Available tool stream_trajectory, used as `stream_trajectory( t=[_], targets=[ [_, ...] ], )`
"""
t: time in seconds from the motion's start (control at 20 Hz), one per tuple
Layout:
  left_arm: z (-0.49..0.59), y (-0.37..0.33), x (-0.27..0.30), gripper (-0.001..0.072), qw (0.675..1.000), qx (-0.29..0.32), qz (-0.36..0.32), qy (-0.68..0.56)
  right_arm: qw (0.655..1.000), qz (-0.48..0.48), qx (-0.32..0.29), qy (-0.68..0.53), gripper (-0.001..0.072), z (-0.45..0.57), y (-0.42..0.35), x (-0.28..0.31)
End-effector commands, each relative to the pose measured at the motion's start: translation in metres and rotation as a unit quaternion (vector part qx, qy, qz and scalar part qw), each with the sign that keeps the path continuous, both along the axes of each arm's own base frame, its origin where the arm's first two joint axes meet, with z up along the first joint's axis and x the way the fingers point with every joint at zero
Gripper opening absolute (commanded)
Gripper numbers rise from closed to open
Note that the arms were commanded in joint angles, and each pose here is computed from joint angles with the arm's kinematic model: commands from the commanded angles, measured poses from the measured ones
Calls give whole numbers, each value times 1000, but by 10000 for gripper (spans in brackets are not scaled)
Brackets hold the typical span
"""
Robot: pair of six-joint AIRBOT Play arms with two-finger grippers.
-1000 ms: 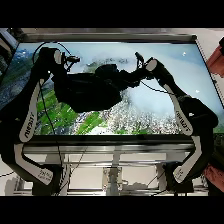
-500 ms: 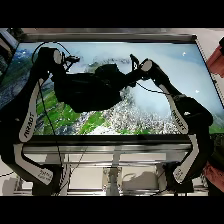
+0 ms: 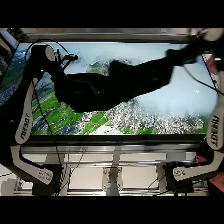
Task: Fold the clothes and pants, and hang the long-sleeved shirts on hangers.
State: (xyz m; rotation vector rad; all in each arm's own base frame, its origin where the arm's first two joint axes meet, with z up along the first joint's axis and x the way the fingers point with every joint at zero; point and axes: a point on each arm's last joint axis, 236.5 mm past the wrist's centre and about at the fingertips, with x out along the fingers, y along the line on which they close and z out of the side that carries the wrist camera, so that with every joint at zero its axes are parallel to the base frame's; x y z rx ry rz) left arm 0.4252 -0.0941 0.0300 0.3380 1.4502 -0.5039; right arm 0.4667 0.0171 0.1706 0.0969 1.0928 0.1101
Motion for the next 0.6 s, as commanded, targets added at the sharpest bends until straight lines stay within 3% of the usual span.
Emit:
stream_trajectory(
  t=[0.0, 0.1, 0.3, 0.5, 0.55],
  targets=[
    [-9, -2, -10, 304, 1000, -4, 2, 24, 997, -75, -35, 8, 18, 19, -71, -33],
    [-25, 0, -23, 380, 998, 0, -23, 50, 995, -93, -37, 22, 18, 13, -89, -39],
    [-60, 23, -55, 381, 991, 43, -56, 112, 983, -158, -73, 53, 18, -2, -154, -60],
    [-75, 39, -46, 383, 991, 77, -63, 91, 969, -219, -56, 96, 18, -23, -198, -90],
    [-76, 40, -40, 437, 991, 84, -72, 77, 966, -227, -52, 110, 18, -33, -204, -97]
  ],
)
